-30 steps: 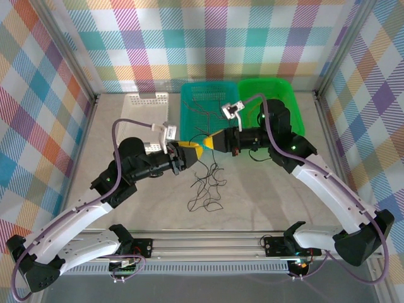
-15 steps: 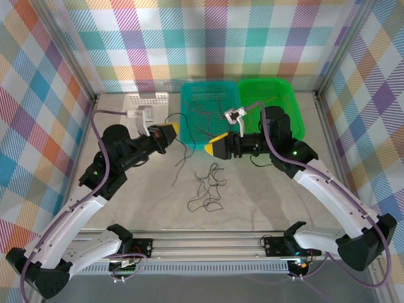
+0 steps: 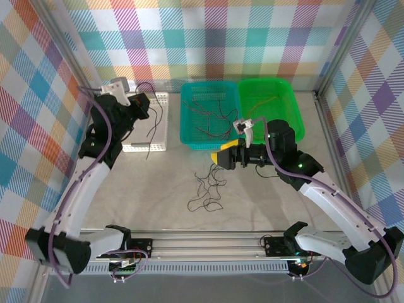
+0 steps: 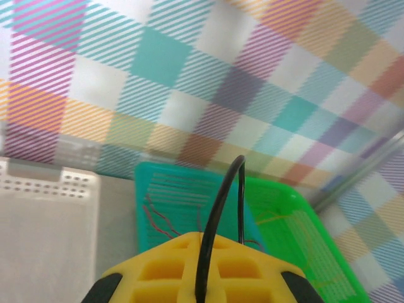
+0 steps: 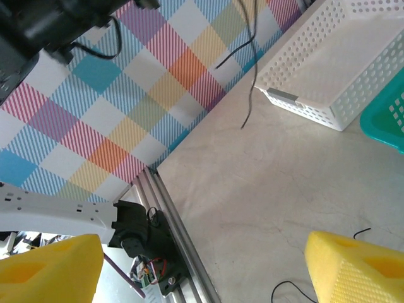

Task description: Untangle the cables

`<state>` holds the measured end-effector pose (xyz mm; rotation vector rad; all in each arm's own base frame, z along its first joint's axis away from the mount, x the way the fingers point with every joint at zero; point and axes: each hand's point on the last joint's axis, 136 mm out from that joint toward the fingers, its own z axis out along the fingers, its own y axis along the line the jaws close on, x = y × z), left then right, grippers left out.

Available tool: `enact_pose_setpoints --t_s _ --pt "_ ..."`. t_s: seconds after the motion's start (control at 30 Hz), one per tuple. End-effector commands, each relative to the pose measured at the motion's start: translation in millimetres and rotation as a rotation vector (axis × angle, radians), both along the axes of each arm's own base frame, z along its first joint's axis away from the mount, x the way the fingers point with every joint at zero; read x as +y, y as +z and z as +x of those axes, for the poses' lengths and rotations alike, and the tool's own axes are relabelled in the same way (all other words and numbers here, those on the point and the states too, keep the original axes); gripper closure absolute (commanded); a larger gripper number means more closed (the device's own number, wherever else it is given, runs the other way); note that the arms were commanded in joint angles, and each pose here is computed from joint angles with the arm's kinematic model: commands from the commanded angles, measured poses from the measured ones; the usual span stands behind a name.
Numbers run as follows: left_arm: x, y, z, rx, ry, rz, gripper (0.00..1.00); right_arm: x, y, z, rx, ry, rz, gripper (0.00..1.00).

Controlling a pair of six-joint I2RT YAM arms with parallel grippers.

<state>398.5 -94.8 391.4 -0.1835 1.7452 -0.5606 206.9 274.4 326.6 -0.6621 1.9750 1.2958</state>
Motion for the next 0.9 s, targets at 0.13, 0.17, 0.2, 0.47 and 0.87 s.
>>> enact_pose_setpoints --t_s 0.13,0.17,0.2,0.47,0.87 --pt "41.8 18.1 63.2 -0.057 0.122 -0.002 1.0 -8.2 -2.4 -14.0 -0.08 0.019 0.006 0.15" --pt "45.7 11.9 71.7 -0.048 0.135 -0.007 1.0 -8.7 -3.4 -15.9 -0.08 0.024 0.007 0.15" --pt "50.4 5.1 80.7 -0.039 0.146 -0.012 1.0 -9.1 -5.3 -17.6 -0.077 0.03 0.01 0.15" --pt "72.8 -62.9 133.1 0.088 0.201 -0.019 1.0 -10.3 -22.2 -30.1 -0.043 0.069 0.016 0.15" --pt "79.0 -223.9 151.3 0.399 0.247 -0.04 1.0 -11.5 -40.1 -38.7 -0.001 0.095 0.006 0.15"
